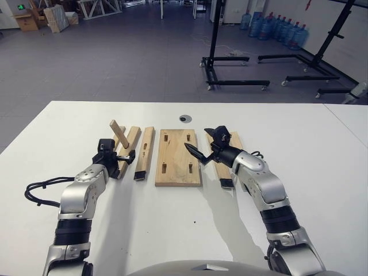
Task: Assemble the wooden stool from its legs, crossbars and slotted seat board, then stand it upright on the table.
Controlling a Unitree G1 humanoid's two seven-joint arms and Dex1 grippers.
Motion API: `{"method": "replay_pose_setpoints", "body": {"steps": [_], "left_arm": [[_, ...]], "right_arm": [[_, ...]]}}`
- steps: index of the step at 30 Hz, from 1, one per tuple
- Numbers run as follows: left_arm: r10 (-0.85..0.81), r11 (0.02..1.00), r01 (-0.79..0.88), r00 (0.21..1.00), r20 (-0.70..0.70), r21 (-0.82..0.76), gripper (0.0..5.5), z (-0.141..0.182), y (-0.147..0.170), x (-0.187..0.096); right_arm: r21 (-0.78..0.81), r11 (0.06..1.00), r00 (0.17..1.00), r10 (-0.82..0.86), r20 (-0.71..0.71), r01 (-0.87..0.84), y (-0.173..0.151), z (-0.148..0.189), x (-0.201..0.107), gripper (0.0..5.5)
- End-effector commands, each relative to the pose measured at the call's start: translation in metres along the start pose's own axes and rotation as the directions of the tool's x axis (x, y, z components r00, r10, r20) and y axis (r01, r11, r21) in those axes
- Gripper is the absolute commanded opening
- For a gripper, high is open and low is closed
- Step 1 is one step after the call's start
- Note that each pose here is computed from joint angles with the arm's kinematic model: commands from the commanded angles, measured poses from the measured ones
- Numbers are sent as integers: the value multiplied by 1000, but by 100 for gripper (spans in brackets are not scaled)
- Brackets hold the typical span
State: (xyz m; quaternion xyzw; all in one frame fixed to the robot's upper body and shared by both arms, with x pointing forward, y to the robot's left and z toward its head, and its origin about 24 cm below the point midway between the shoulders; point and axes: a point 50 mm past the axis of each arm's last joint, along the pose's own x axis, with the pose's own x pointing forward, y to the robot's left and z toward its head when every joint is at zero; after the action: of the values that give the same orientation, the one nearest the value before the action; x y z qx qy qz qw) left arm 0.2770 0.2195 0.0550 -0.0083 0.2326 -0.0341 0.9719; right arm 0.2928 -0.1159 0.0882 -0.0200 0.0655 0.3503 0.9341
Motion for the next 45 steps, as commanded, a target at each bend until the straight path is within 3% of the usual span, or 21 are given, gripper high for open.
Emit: {"method": "replay_pose_setpoints", "body": {"steps": [1, 13, 24, 32, 35, 40, 45], "left_arm": [[-5, 1000, 5, 1000, -7, -8, 538, -1, 2, 6], [-8, 1000, 9, 999, -50, 20, 538, -13, 9, 15], [1, 999, 4, 997, -83, 49, 376, -16, 8, 15], [4, 998, 5, 992, -125, 68, 227, -27, 8, 13], [7, 997, 2, 992, -122, 74, 203, -27, 7, 15], [-5, 999, 2, 999, 49, 52, 203, 11, 6, 11], [-43, 994, 4, 938, 343, 113, 203, 93, 19, -15]], "right_arm": [[-18, 1000, 1000, 3, 7, -3, 0, 5, 3, 540], [-13, 1000, 1000, 4, 8, -4, 1, 5, 5, 540], [-11, 1000, 1000, 6, 12, -6, 1, 6, 7, 540], [-13, 1000, 1000, 9, 10, -9, 2, 5, 8, 540], [-14, 1000, 1000, 10, 9, -10, 2, 5, 8, 540], [-8, 1000, 1000, 1, 9, -1, -1, 5, 8, 540], [-1, 999, 999, -36, 28, 36, -15, 11, 5, 540]]}}
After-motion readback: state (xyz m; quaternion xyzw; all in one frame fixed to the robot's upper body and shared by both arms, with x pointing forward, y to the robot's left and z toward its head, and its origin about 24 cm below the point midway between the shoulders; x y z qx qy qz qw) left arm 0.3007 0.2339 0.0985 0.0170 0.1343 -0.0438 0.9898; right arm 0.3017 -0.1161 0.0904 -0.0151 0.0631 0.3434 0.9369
